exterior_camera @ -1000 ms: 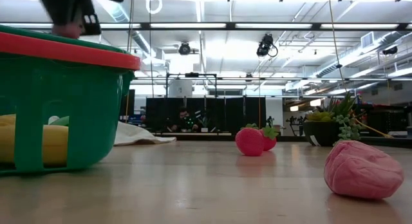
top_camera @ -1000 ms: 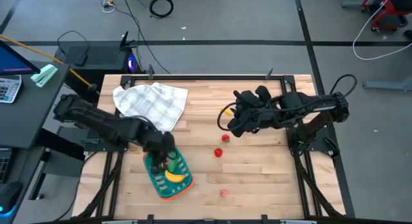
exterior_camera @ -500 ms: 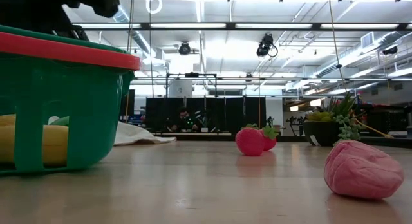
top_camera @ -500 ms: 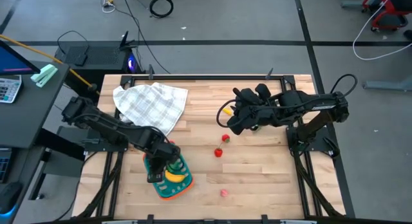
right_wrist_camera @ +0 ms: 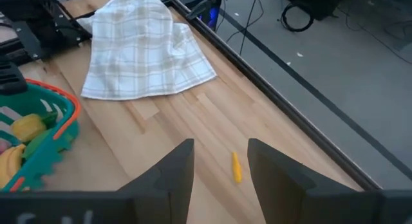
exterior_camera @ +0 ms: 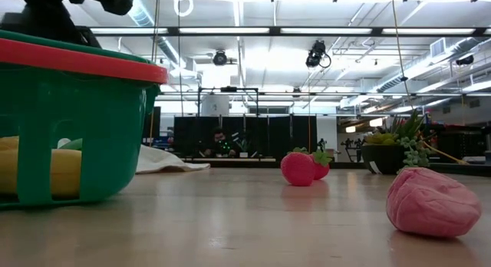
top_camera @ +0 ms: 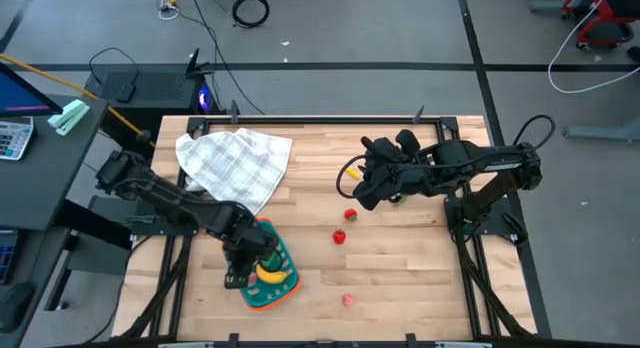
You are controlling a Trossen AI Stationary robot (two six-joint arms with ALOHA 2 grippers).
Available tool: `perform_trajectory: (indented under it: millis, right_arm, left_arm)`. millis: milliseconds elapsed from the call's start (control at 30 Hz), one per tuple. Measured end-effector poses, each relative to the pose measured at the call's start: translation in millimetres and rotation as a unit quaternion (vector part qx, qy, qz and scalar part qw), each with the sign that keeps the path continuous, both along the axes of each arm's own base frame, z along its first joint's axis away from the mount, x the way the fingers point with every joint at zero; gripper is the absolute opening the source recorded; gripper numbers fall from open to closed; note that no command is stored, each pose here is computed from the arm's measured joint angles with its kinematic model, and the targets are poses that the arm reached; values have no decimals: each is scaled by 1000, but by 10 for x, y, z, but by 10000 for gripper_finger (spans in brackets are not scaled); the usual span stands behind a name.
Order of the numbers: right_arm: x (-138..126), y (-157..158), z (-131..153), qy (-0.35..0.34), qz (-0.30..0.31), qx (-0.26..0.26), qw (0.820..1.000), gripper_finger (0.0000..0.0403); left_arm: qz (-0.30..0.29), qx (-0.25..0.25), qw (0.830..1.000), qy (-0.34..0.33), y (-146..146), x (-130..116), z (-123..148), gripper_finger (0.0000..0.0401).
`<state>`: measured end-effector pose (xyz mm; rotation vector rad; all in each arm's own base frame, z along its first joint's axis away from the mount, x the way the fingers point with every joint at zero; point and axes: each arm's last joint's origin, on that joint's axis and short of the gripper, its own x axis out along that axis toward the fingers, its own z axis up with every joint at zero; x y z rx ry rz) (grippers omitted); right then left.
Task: Pick and placing Produce into tupperware
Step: Put the pink peach into the blue basket
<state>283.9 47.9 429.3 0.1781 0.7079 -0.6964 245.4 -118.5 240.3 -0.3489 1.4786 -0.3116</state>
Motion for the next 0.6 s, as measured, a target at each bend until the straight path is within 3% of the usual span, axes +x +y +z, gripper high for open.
perform_trajectory:
  millis: [167,367,600]
  right_arm:
    - [18,107,-117,42,82,105,990,155]
    - [116,395,-722,129,175,201,955,155]
    - [330,762,-1405,45,289,296,910,156]
  left_arm:
    - [18,18,1000,-18,109,65,-1,187]
    - [37,17,996,-80,308,236,26,178]
    - [86,11,989,-117,562,377,55,172]
